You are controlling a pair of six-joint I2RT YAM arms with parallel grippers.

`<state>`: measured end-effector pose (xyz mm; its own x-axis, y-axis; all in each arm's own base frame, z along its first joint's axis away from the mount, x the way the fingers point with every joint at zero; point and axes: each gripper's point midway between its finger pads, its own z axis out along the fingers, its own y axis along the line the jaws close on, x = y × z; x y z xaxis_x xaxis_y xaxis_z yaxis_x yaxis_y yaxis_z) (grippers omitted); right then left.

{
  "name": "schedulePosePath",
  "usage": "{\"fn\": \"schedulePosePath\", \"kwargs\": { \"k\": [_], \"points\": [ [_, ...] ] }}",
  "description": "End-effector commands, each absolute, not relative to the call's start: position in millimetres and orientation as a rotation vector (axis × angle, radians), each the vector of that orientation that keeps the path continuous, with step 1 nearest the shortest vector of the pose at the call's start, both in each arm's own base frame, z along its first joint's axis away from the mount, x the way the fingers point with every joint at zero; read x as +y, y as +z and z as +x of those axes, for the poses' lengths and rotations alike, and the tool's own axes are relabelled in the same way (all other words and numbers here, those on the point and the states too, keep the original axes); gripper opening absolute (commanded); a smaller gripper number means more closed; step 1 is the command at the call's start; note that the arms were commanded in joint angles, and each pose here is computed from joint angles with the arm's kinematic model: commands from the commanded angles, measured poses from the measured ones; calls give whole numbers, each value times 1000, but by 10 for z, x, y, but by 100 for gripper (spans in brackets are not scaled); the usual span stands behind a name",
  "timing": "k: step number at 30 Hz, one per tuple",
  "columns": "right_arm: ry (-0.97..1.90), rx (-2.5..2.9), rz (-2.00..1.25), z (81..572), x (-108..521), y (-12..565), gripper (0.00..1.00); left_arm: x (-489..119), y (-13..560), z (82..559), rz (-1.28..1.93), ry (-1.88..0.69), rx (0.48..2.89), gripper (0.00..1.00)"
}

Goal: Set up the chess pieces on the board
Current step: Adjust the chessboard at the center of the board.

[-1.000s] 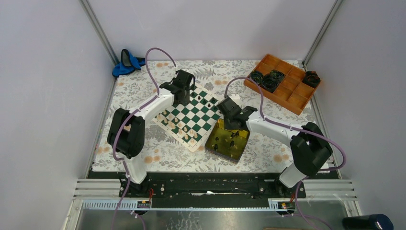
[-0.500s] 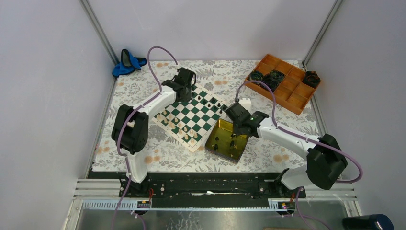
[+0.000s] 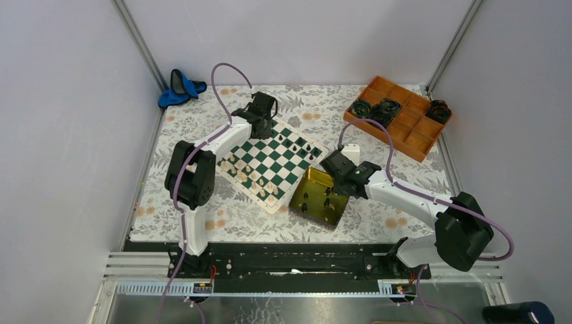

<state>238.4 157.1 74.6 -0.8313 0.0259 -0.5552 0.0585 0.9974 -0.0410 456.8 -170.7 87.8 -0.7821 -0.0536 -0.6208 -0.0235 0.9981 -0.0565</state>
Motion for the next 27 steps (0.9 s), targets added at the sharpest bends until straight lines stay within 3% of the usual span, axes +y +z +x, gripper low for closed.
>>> {"fn": "schedulePosePath", "kwargs": {
  "k": [1, 27],
  "points": [
    [-105, 2501, 108, 2407, 1491, 815, 0, -1680, 969, 4807, -98, -76, 2408, 0],
    [-146, 2543, 212, 2717, 1287, 474, 0, -1537, 794, 5194, -164, -89, 2423, 0]
  ]
}}
